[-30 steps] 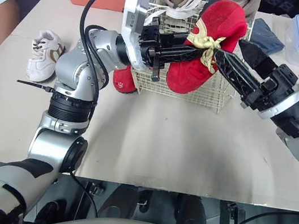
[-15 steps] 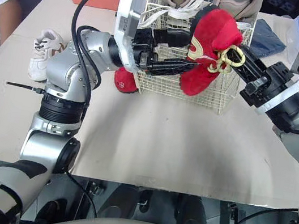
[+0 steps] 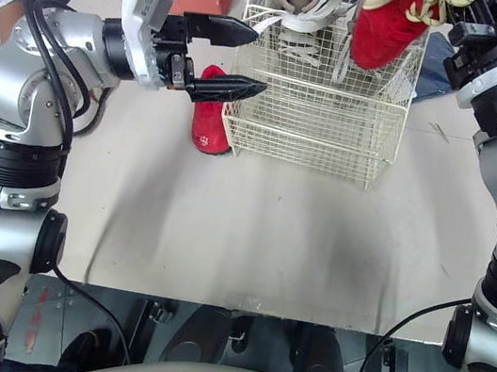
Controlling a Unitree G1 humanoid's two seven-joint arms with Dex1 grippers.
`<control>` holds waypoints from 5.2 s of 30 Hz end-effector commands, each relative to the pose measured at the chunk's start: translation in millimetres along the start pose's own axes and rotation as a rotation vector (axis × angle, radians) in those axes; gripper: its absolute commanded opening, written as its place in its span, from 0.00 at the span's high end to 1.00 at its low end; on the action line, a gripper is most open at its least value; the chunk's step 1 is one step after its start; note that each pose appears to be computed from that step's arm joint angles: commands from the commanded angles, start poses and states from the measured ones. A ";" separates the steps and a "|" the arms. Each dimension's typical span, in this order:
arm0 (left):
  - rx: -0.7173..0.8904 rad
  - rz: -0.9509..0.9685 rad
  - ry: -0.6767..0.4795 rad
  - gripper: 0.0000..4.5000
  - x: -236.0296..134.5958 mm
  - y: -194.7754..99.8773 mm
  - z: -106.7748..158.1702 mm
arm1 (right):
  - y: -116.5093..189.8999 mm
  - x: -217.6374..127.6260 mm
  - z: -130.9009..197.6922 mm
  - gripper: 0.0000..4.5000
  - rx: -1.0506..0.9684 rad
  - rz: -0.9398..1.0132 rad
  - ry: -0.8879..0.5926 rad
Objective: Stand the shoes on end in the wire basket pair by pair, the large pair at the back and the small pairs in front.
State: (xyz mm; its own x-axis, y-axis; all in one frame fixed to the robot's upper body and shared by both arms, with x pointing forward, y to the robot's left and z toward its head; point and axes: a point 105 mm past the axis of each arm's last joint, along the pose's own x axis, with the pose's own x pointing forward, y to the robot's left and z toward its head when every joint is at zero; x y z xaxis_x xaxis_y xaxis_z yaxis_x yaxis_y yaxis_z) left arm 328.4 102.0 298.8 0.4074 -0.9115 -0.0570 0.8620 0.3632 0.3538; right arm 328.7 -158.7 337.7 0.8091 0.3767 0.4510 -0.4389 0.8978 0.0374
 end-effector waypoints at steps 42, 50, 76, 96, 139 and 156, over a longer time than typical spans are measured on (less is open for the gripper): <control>-0.612 0.634 0.183 0.00 -80.0 80.4 -145.4 | 58.1 -83.4 -30.0 0.08 -0.251 0.698 0.468; -0.812 0.550 0.154 0.06 -42.1 75.3 -175.0 | 66.4 -72.9 -26.0 0.07 -0.272 0.718 0.438; 0.096 0.475 -0.643 1.00 -35.0 72.8 69.3 | 64.0 -43.9 -17.9 0.07 -0.037 0.551 0.296; 0.433 0.606 -0.553 1.00 59.0 41.1 -7.9 | 41.6 -48.9 0.7 0.07 -0.046 0.371 0.224; 0.326 0.541 -0.227 1.00 74.7 33.5 -91.4 | 37.2 -53.4 5.1 0.07 -0.061 0.337 0.211; 0.255 0.550 -0.319 0.01 36.9 13.3 -71.1 | 35.9 -52.9 3.0 0.07 -0.067 0.340 0.217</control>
State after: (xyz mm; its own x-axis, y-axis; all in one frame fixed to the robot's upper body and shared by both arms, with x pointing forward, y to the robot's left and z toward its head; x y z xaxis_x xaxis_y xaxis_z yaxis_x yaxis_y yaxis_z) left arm 381.4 81.7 226.1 0.6322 -0.6449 0.4295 0.4532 0.7574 0.4701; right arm 274.7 -146.0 307.6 0.7009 0.6881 0.1877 -0.6822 0.7236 -0.1052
